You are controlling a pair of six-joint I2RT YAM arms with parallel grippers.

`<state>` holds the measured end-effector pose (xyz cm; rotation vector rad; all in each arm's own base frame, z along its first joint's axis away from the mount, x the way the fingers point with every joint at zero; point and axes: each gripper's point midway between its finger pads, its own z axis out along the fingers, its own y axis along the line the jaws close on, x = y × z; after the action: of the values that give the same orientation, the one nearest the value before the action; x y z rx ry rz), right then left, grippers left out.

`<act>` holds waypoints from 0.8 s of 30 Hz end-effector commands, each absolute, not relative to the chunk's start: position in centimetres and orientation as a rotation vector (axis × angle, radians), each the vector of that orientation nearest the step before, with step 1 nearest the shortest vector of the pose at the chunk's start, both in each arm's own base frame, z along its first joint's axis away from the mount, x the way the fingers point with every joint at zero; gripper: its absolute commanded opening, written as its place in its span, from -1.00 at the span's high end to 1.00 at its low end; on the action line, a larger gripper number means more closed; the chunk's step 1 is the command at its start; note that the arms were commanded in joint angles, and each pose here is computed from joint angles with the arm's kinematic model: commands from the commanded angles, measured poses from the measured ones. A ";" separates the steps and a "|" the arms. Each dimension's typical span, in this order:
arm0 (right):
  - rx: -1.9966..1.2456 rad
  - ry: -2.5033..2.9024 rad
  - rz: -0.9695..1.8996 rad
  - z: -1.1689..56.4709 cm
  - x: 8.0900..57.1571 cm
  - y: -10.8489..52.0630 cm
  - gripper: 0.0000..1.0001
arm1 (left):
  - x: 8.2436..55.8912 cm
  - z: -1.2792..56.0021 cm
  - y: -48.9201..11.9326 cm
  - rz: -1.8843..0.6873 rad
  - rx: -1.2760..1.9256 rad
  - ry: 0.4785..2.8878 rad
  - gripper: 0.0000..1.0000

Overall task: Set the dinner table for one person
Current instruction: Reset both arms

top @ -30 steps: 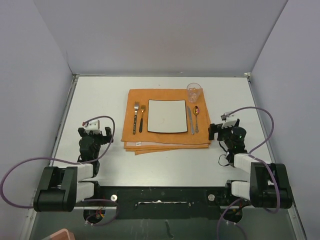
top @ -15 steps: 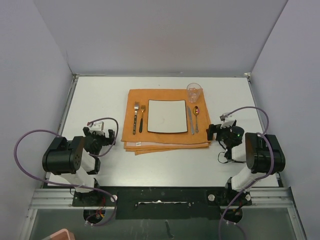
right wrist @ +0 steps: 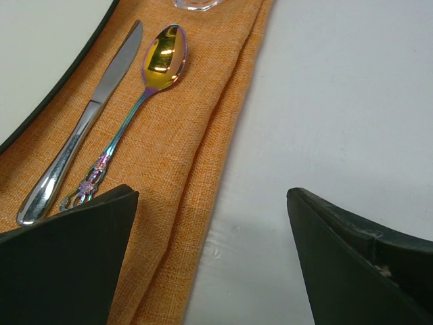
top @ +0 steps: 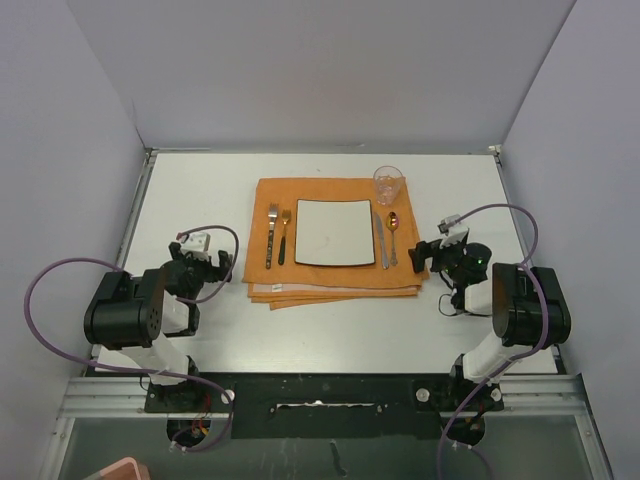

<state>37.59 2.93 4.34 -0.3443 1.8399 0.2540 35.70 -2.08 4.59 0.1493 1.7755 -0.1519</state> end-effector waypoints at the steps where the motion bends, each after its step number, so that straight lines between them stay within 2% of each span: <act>1: -0.274 1.810 0.157 5.5 38.8 1.5 -0.96 | 37.0 6.6 -2.0 -0.155 0.161 1.726 -0.95; 24: -0.255 1.875 0.038 4.8 39.5 1.6 -0.96 | 38.2 6.0 0.1 -0.089 0.009 1.791 -0.95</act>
<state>38.04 2.10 2.77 -0.2549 1.9442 0.0841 36.79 -0.99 3.25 0.0701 1.8715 -0.1233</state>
